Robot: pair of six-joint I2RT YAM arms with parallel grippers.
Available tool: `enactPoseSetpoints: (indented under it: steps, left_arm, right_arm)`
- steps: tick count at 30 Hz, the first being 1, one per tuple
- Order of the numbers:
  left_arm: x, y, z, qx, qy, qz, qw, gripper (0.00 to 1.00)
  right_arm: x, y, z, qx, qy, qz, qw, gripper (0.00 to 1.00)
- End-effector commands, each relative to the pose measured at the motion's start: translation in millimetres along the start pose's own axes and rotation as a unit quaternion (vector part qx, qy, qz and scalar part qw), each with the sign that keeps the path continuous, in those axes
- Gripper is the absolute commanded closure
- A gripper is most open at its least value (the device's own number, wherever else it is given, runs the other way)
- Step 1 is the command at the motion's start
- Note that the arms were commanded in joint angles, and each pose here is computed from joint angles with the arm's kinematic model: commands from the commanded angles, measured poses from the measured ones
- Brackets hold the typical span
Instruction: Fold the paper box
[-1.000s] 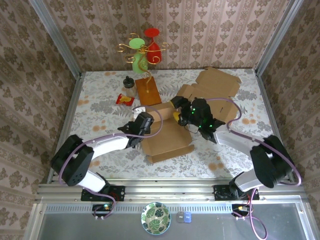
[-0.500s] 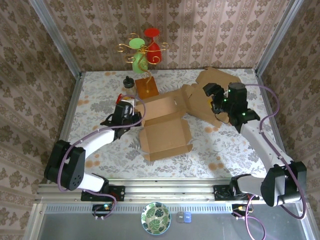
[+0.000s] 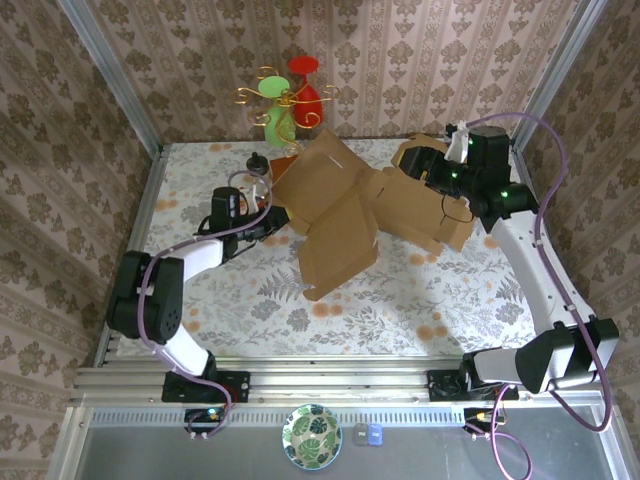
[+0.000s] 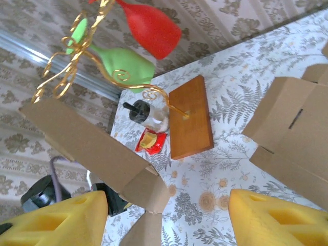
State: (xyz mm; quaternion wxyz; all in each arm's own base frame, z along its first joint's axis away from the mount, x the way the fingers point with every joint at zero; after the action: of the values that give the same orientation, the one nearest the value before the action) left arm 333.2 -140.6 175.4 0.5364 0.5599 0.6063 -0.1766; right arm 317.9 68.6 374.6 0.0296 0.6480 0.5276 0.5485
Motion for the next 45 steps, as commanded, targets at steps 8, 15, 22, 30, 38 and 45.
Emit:
enactPoseSetpoints:
  steps: [8, 15, 22, 30, 38, 45]
  left_arm:
    - [-36, 23, 9, 0.05, -0.141, 0.003, 0.989, 1.0]
    - [-31, 16, 14, 0.078, -0.138, 0.005, 0.987, 1.0]
    - [-31, 7, 19, 0.104, -0.118, 0.015, 0.987, 1.0]
    - [-32, 0, 25, 0.132, -0.108, 0.021, 0.985, 1.0]
    - [-33, -3, 27, 0.14, -0.092, 0.027, 0.985, 1.0]
    - [-36, -2, 28, 0.142, -0.087, 0.032, 0.986, 1.0]
  right_arm:
    - [26, 10, -2, 0.038, 0.066, -0.08, 0.994, 0.33]
    - [39, 28, 16, 0.057, 0.138, -0.085, 0.985, 0.4]
    - [54, 28, 36, 0.096, 0.18, -0.101, 0.974, 0.43]
    - [56, 28, 51, 0.114, 0.186, -0.112, 0.969, 0.46]
    - [59, 19, 54, 0.135, 0.183, -0.128, 0.965, 0.5]
    - [59, 4, 54, 0.154, 0.134, -0.166, 0.965, 0.5]
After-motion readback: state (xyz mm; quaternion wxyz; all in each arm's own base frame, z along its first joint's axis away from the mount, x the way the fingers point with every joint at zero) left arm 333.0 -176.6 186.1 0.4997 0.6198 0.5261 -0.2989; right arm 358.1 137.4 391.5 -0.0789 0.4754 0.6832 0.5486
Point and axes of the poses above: each hand's point on the last joint's axis, 136 mm out from that joint toward the fingers, its own z axis out along the fingers, its own x axis along the line the jaws close on, y = z × x, the point moved 10 cm from there along -z, back along the fingers, and after that the axes turned 1 degree about z, right-handed, at the moved point
